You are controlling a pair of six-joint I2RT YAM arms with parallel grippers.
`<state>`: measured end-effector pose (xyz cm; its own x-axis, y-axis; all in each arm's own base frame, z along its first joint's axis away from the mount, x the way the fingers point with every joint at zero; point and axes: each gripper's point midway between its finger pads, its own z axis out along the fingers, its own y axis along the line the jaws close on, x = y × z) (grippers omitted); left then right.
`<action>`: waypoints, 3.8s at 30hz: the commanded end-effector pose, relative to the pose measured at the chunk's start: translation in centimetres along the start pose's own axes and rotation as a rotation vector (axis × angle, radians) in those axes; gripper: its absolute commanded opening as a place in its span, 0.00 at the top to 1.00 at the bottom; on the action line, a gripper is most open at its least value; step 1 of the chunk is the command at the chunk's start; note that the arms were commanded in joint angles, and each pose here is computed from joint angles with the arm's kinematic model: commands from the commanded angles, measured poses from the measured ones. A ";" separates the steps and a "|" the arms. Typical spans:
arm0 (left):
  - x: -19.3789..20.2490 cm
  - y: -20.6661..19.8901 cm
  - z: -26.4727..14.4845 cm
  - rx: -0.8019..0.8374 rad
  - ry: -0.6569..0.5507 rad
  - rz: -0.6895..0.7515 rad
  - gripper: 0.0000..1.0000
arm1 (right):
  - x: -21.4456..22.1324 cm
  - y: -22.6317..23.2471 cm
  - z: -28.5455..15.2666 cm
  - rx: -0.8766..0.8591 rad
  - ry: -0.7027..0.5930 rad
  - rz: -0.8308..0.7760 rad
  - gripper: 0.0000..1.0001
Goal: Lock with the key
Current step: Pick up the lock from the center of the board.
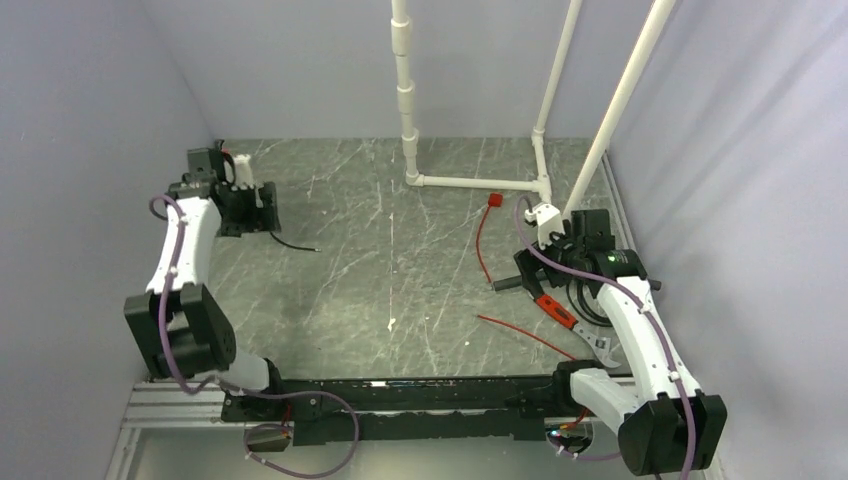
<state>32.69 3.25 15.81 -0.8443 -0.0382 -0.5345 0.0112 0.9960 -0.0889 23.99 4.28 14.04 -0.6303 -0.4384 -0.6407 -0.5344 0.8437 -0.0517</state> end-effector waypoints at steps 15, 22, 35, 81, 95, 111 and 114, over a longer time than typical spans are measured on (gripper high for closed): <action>-10.8 7.2 13.8 0.021 -0.010 -0.227 0.29 | -5.8 5.1 1.3 -0.201 -0.062 -0.144 0.00; -10.4 8.4 17.8 -0.007 0.020 -0.231 0.57 | -7.0 4.6 2.1 -0.191 -0.052 -0.136 0.00; -8.9 8.5 22.1 -0.099 0.107 -0.161 0.73 | -9.0 4.4 3.0 -0.192 -0.068 -0.079 0.00; 3.8 -27.5 -5.8 0.753 -0.531 2.081 1.00 | -17.2 19.1 2.4 -0.834 -0.065 0.152 0.00; 4.9 -30.4 -5.1 0.738 -0.528 2.141 1.00 | -15.8 23.9 4.5 -0.894 0.071 0.032 0.10; 3.9 -30.9 -6.4 0.731 -0.518 1.981 0.84 | -15.2 24.5 5.0 -0.900 0.102 0.046 1.00; 2.6 -30.0 -7.0 0.680 -0.449 1.818 0.09 | -15.5 23.7 4.3 -0.889 0.049 0.019 1.00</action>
<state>25.19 -25.89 19.14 0.7010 0.6028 -0.3810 0.7034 -0.4965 0.5086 22.59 32.71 16.98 -0.7188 -0.4866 -0.4966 -0.6806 0.3468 0.6454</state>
